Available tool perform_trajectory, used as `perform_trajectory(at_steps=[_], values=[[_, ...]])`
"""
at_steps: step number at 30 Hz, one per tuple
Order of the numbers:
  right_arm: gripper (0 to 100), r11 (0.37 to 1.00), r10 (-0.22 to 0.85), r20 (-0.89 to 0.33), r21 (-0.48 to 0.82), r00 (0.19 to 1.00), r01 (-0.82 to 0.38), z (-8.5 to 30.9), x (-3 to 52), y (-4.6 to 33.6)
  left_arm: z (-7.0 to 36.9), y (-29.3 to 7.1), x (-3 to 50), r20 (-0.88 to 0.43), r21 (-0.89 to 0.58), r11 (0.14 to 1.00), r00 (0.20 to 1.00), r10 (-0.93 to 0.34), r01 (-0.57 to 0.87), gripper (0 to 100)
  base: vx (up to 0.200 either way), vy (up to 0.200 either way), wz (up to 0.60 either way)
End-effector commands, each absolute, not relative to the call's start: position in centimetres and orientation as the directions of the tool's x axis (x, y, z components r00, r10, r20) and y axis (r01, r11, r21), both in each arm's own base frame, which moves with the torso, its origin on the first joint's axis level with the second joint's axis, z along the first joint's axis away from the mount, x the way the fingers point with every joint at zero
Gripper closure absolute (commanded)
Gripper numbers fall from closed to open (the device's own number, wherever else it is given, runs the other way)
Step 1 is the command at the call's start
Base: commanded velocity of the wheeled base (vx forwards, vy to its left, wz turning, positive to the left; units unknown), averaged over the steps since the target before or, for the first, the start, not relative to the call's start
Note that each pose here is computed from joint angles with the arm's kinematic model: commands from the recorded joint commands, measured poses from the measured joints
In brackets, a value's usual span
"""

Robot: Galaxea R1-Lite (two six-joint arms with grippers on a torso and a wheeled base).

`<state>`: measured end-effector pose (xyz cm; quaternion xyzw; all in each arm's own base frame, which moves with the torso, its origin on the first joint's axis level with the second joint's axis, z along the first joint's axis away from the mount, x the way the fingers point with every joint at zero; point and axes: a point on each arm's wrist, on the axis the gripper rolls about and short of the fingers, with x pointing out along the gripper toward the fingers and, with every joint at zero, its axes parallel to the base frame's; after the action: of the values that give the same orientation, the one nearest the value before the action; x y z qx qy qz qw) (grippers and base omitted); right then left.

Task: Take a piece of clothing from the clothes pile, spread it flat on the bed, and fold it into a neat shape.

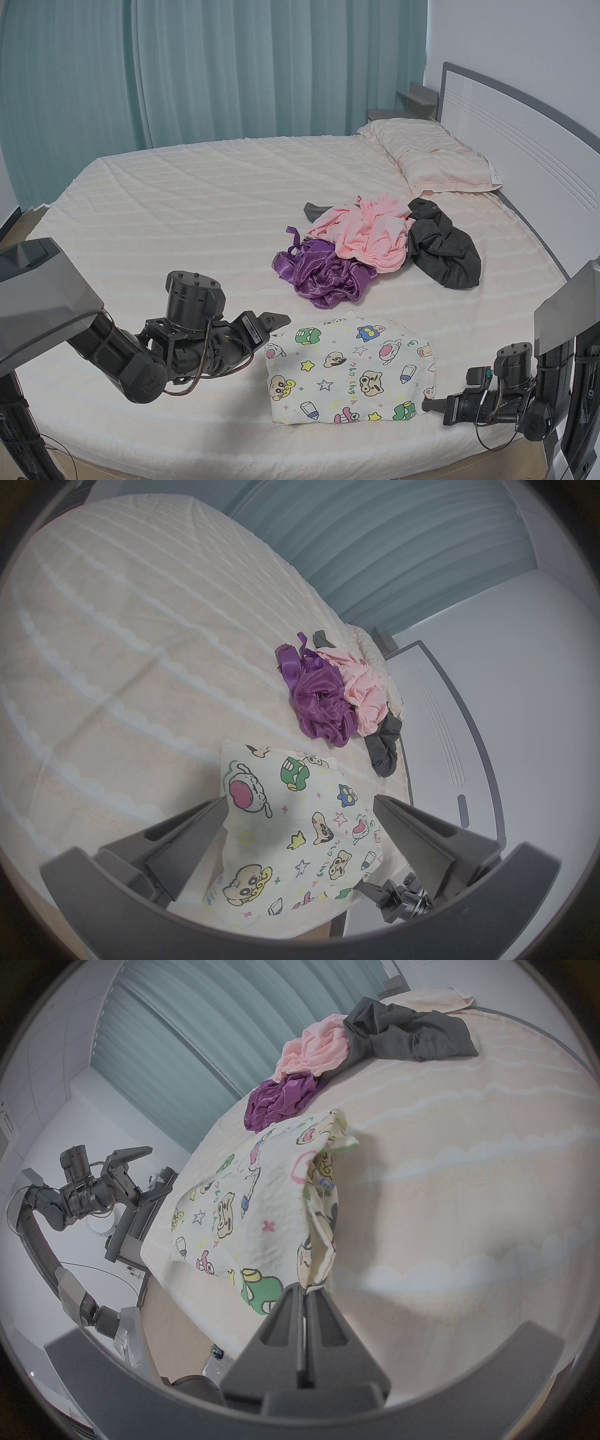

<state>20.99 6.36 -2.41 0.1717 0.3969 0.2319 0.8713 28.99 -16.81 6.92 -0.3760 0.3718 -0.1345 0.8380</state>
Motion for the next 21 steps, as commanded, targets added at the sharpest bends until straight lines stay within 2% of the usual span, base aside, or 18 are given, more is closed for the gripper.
perform_trajectory(at_steps=[1, 7, 11, 14, 21], values=[[100, 0.835, 0.538, -0.61, 0.483, 0.582, -0.264, -1.9, 20.5, 6.1, 6.7, -17.4, 28.8, -0.527, -0.727, 0.685, 0.674, -0.517, -0.044, 0, 0.0, 0.0, 0.0], [100, 0.846, 0.526, -0.666, 0.475, 0.529, -0.242, -1.4, 19.6, 6.0, 7.0, -18.6, 28.7, -0.511, -0.743, 0.669, 0.67, -0.539, -0.028, 0, 0.0, 0.0, 0.0], [100, 0.847, 0.525, -0.667, 0.471, 0.528, -0.248, -1.4, 19.6, 6.0, 6.8, -19.3, 28.5, -0.513, -0.751, 0.66, 0.658, -0.55, -0.033, 0, 0.0, 0.0, 0.0], [100, 0.851, 0.521, -0.675, 0.459, 0.522, -0.256, -1.5, 19.5, 5.8, 5.0, -20.3, 28.2, -0.555, -0.731, 0.68, 0.623, -0.552, -0.049, 0, 0.0, 0.0, 0.0], [100, 0.855, 0.515, -0.688, 0.455, 0.512, -0.248, -1.9, 19.5, 5.8, 3.0, -21.5, 28.5, -0.544, -0.731, 0.682, 0.631, -0.553, -0.032, 0, 0.0, 0.0, 0.0]])
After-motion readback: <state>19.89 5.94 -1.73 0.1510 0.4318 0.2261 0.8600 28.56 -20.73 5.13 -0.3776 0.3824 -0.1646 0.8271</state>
